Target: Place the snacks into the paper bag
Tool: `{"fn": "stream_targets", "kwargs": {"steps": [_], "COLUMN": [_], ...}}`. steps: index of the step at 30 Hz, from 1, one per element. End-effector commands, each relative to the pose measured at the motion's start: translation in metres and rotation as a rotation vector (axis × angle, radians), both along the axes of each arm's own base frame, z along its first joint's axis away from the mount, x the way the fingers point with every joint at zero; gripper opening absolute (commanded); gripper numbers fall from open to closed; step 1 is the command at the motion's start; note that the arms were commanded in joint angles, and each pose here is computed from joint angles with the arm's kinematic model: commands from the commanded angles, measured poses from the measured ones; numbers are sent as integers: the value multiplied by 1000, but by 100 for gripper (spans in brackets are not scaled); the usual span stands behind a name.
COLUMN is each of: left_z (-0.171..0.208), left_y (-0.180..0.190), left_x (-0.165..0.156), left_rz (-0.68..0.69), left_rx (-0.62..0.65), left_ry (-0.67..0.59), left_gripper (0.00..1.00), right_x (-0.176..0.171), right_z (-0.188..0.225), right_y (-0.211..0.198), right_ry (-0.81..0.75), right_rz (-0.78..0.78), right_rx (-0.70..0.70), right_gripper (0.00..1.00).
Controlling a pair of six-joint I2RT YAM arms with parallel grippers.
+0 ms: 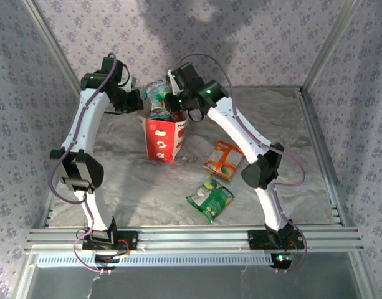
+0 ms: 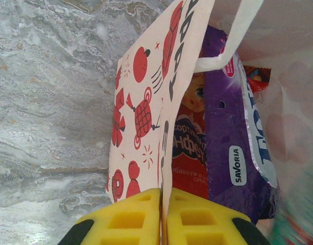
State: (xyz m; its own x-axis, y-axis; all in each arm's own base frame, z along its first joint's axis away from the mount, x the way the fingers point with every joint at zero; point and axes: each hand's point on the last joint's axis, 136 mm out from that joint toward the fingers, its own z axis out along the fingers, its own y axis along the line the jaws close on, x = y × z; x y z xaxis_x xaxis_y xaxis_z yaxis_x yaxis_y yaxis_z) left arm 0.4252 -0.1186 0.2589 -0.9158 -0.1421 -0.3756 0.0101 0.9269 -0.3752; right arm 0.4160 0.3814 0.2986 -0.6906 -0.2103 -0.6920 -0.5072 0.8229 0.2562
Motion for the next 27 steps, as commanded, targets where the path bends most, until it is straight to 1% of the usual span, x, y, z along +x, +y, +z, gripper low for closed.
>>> {"fn": "stream_targets", "kwargs": {"steps": [1,10,19,27], "left_z": [18,19,20,19], "left_y": [3,0,-2,-6], "left_x": [-7,-5,-5,-6], "left_rz": [-13,-23,-38,-44], "left_rx": [-20,-32,-43,-67], "left_ry": [-39,-46,-48,-45], "left_gripper": [11,11,11,11], "right_x": [-1,4,12,8], "right_z": [11,-17,-39,-59], "right_y": [-3,-9,-7,5], "right_ry": [1,56,112,179], "right_rz": [-2,-21,-31,7], "right_rx": [22,-38,-37,-20], "right_gripper": [0,0,0,0]}}
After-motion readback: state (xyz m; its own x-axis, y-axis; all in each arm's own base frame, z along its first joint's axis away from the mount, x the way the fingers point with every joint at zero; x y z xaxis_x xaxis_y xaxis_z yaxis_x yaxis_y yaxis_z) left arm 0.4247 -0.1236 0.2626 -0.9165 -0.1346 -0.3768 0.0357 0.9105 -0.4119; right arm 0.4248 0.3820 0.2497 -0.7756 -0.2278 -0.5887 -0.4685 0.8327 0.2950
